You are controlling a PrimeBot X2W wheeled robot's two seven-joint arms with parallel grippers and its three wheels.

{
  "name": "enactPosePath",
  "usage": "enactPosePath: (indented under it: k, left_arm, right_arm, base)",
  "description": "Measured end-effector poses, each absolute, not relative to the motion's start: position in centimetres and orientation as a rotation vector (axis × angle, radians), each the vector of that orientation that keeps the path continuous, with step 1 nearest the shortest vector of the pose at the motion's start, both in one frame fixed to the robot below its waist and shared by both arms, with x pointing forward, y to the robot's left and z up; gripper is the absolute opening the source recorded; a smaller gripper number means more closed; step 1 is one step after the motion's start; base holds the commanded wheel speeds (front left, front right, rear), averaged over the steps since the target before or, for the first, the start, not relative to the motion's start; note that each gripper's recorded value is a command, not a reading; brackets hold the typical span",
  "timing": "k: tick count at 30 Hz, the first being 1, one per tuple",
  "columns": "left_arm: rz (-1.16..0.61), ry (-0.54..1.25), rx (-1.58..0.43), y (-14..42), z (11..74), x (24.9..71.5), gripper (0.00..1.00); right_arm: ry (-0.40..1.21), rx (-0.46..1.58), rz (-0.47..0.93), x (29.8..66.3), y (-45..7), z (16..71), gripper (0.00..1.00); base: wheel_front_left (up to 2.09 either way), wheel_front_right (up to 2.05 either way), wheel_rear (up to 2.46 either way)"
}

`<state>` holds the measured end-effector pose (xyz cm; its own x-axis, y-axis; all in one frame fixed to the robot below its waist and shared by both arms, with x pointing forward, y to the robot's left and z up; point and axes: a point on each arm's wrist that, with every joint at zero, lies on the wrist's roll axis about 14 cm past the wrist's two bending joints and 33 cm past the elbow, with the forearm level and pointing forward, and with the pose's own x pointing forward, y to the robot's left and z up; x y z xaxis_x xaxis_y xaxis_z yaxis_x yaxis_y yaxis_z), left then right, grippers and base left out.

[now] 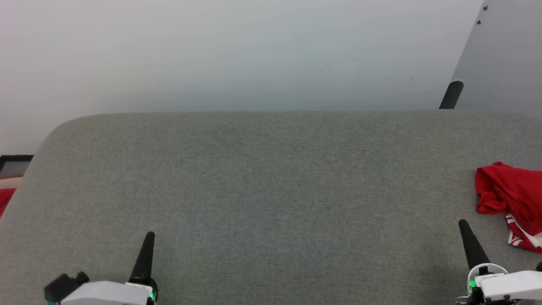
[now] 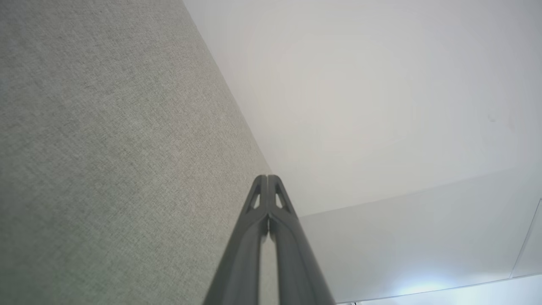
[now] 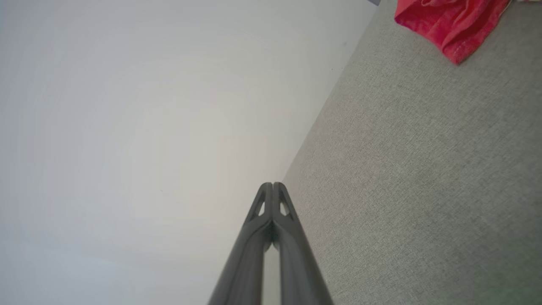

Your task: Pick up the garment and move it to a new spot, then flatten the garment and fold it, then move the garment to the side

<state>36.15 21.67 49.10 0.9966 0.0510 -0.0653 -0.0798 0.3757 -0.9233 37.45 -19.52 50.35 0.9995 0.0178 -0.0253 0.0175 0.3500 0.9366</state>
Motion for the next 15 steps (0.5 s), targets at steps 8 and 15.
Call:
enactPosePath:
  k: [8,15]
  left_arm:
    - [0.073,0.024,-1.255,21.41,49.32,36.64,0.0]
    - [0.064,0.025,-1.318,21.12,49.47,37.04,0.0]
  right_arm:
    - [0.031,1.28,-0.001,37.7,-19.57,50.36,0.0]
    - [0.028,1.336,-0.004,37.86,-19.65,50.32,0.0]
  base:
    - [0.0,0.0,0.0]
    - [0.0,0.0,0.0]
